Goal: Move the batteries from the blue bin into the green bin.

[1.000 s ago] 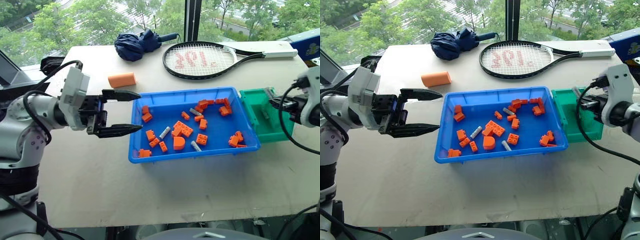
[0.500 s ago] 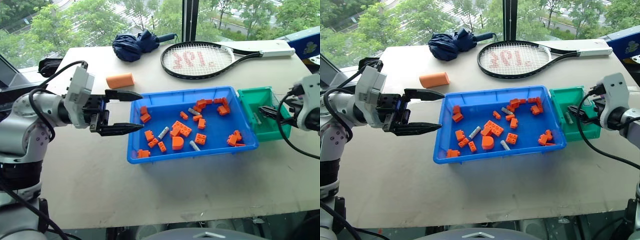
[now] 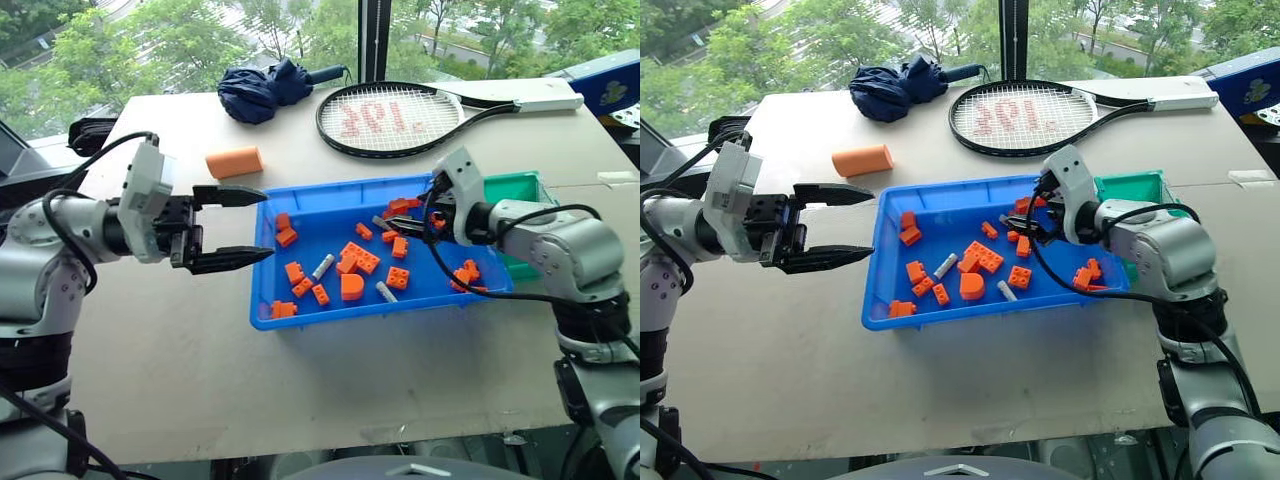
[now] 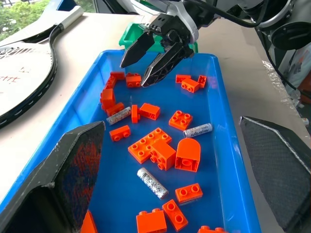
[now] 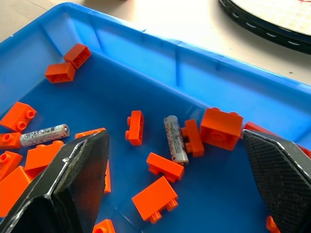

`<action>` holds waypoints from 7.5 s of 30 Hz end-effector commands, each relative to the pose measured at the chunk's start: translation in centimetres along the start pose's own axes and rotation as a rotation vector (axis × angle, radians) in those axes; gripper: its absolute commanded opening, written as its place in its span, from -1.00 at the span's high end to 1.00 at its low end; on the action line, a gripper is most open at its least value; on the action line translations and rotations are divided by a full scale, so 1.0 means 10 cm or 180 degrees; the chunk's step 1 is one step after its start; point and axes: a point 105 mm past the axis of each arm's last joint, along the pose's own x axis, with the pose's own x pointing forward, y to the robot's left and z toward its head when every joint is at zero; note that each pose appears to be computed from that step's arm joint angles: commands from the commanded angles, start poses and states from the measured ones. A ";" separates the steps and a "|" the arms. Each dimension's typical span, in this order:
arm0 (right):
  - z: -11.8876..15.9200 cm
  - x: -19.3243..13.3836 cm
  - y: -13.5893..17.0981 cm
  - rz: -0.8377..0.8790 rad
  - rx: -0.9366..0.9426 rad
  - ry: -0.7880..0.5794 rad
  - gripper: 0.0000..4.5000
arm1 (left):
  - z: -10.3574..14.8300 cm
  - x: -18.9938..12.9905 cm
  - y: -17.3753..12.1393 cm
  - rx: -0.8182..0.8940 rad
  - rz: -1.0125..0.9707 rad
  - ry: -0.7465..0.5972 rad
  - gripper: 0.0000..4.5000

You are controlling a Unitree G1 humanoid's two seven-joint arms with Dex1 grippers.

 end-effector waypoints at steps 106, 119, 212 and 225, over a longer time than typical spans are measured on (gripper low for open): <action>-0.29 0.57 -0.01 0.0313 -0.0553 0.0821 -0.01 | 0.14 -0.06 -0.02 0.0249 0.0179 0.0017 -1.00; 0.21 0.12 -0.03 0.0124 -0.0742 0.0341 0.99 | 0.16 -0.05 -0.02 0.0258 0.0143 0.0003 -1.00; -0.51 0.14 0.59 0.2114 -0.2291 0.1089 -0.95 | 0.14 0.01 -0.07 0.0355 -0.0118 -0.0004 -1.00; -0.49 0.04 0.45 0.1951 -0.2386 0.1220 0.34 | 0.16 0.01 -0.04 0.0360 -0.0135 -0.0028 -1.00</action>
